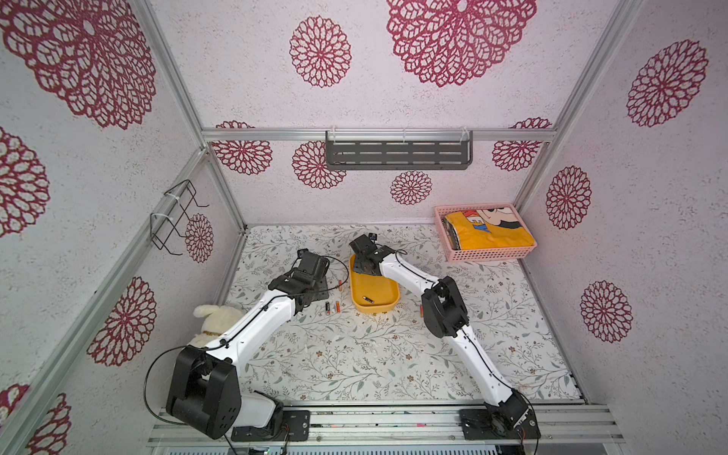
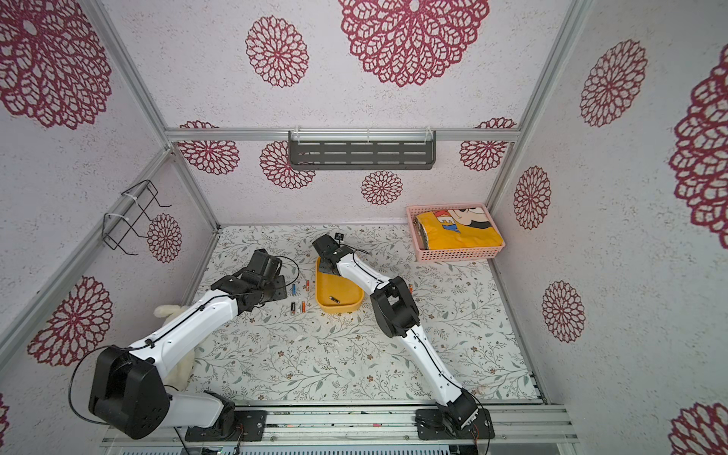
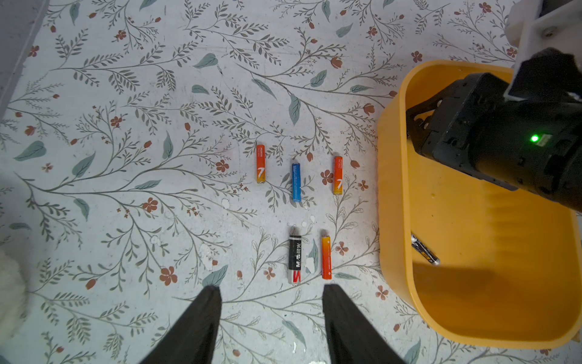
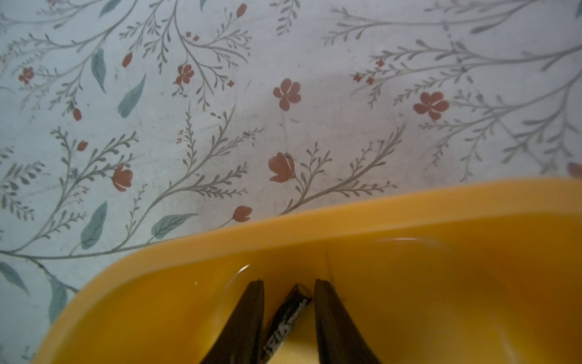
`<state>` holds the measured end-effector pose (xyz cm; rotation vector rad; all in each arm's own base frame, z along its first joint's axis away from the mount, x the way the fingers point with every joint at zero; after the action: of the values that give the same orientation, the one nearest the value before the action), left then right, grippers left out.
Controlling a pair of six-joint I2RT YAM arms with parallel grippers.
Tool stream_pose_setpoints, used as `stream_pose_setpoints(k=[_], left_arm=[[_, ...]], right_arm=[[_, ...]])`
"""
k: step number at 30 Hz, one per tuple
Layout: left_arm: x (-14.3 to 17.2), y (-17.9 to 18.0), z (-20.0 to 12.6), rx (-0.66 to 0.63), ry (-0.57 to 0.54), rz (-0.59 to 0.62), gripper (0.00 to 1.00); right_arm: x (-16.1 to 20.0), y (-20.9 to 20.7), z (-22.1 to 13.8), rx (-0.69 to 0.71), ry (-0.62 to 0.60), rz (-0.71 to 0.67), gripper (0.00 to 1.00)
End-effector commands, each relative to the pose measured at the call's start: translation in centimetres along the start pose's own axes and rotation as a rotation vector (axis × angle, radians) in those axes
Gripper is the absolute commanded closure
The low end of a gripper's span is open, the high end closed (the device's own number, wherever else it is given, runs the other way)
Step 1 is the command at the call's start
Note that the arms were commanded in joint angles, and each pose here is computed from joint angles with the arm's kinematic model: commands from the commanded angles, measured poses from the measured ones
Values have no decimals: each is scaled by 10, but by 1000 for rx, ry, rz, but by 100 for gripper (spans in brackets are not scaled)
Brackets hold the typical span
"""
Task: Take the batteries out of the storage box
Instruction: Pick up the battery from the storage box.
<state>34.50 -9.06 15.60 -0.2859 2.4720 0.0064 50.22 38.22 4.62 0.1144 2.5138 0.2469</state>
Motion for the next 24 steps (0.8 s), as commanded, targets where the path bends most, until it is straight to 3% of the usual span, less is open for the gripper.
stream_pose_setpoints(k=[1,9,24], left_arm=[[-4,2,1,-7,-10,3,44],[-2,1,5,-16,2,7,44],[-1,-2,9,-9,18,10,43]], right_arm=[[37,-25,8,104,105,-81,75],[26,-32,-15,115,71,-142,88],[26,-29,-34,58,105,-189,92]])
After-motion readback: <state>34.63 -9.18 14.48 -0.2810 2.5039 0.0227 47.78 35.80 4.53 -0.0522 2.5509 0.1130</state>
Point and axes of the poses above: each gripper's point midway between its finger pads, its own z axis out along the fingers, its own y axis along the line the jaws close on, x = y × z, the point moved 1 cm from there along -z, back along the fingers, and after that the axes turned 1 degree about -z, right-handed, at the moved point
